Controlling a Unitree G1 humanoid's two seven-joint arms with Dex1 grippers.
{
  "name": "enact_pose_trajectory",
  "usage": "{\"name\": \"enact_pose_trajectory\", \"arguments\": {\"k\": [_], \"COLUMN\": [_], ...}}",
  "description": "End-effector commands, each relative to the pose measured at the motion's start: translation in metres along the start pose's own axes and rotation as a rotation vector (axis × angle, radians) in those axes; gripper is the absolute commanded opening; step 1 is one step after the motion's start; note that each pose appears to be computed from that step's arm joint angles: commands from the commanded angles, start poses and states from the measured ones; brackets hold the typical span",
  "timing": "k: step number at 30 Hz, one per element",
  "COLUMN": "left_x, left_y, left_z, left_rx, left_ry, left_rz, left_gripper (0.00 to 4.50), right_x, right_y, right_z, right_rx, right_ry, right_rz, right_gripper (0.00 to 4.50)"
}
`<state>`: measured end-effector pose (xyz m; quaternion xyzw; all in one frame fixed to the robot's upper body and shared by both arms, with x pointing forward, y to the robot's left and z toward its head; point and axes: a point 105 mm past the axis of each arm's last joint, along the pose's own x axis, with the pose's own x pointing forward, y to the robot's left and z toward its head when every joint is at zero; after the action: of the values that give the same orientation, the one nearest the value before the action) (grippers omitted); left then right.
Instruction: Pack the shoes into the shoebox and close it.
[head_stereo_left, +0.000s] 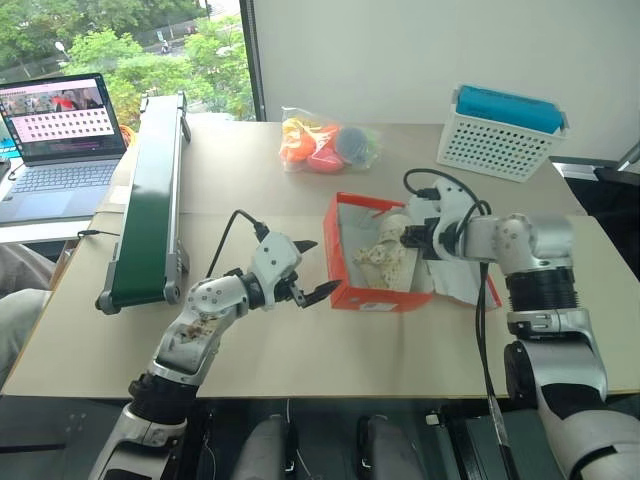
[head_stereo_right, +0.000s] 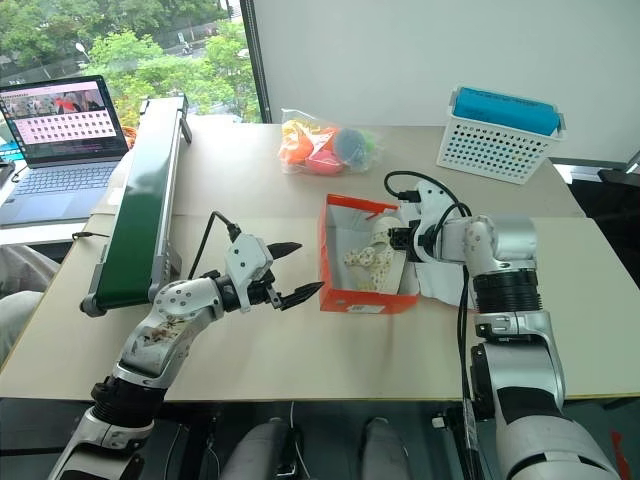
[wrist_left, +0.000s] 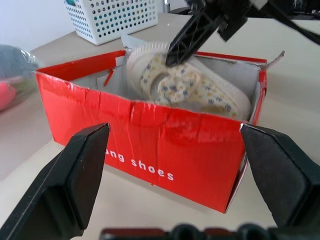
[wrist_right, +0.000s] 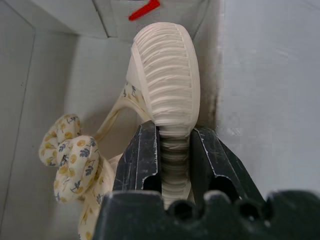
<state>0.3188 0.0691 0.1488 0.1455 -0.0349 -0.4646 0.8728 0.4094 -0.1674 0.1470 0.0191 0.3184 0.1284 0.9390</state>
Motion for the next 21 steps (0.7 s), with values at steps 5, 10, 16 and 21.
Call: {"name": "enact_pose_trajectory", "arguments": {"k": [5,10,16,21], "left_x": [-0.003,-0.005,-0.012,-0.019], "left_y": [0.000,0.005,0.031,0.059], "left_z": [0.009,0.008,0.006,0.005], "left_rx": [0.032,0.033,0.013,-0.024], "left_ry": [-0.027,-0.021,-0.028,-0.043], "left_rz": [0.018,0.037,0.187,0.362], "left_gripper": [4.50,4.50,4.50,4.50], "right_x": [0.008,0.002,-0.023,-0.036], "right_y": [-0.001,0.008,0.031,0.044], "right_z": [0.000,0.020,0.059,0.068], "right_rx": [-0.014,-0.019,-0.082,-0.111], "right_ry": [-0.007,-0.069,-0.219,-0.282], "right_rz": [-0.019,-0.006,0.016,0.024], "right_gripper": [1.97,3.66,3.66,3.66]}}
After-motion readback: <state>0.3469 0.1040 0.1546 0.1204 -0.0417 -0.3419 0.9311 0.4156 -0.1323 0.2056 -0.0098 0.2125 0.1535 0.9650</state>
